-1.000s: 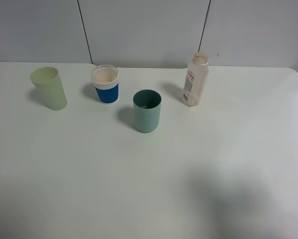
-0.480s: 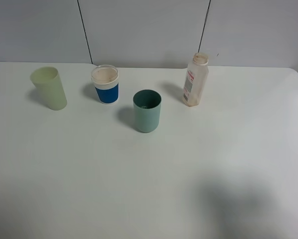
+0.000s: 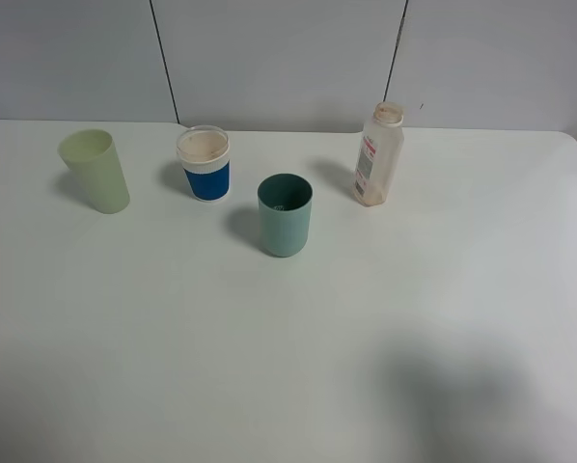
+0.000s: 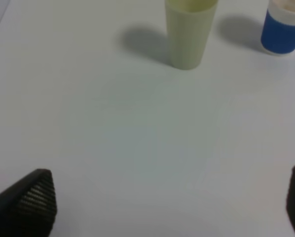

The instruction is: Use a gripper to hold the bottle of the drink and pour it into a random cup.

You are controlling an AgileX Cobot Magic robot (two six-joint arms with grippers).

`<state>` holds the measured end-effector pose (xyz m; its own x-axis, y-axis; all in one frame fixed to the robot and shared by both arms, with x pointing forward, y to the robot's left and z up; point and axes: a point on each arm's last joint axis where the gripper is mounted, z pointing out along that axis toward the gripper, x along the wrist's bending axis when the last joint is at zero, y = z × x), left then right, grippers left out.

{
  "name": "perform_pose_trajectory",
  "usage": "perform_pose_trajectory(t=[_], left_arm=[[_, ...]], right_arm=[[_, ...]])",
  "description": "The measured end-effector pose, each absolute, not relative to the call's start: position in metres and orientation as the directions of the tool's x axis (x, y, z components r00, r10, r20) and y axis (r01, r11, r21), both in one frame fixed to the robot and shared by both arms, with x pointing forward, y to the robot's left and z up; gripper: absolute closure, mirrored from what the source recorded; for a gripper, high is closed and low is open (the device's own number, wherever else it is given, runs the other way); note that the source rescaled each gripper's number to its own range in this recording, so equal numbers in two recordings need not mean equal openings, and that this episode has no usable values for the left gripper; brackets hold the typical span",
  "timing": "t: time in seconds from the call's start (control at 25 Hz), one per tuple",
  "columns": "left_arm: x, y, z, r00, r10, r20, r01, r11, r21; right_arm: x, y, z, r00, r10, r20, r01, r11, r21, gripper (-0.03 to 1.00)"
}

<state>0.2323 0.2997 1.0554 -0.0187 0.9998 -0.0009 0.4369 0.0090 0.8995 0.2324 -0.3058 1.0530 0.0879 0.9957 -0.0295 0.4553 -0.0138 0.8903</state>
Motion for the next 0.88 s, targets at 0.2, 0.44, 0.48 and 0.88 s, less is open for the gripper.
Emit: perform_pose_trajectory(t=[0.2,0.44,0.48,0.88], left_arm=[[0.2323,0.2997,1.0554,-0.019,1.0,-0.001,0.437,0.009,0.899],[0.2323,0.2997,1.0554,-0.019,1.0,-0.001,0.437,0.009,0.899],[0.2323,0.2997,1.0554,-0.019,1.0,-0.001,0.437,0.009,0.899],[0.2323,0.2997,1.0554,-0.019,1.0,0.0,0.437,0.009,0.899]], right_arm=[[0.2325,-0.3058,1.0528,0.088,0.996,-0.03,0.456,-0.014,0.89,-0.03],[0.2325,-0.3058,1.0528,0.088,0.996,-0.03,0.456,-0.014,0.89,-0.03],[0.2325,-0.3058,1.0528,0.088,0.996,-0.03,0.456,-0.014,0.89,-0.03],[0.2325,-0.3058,1.0528,0.088,0.996,-0.03,0.456,-0.014,0.89,-0.03]])
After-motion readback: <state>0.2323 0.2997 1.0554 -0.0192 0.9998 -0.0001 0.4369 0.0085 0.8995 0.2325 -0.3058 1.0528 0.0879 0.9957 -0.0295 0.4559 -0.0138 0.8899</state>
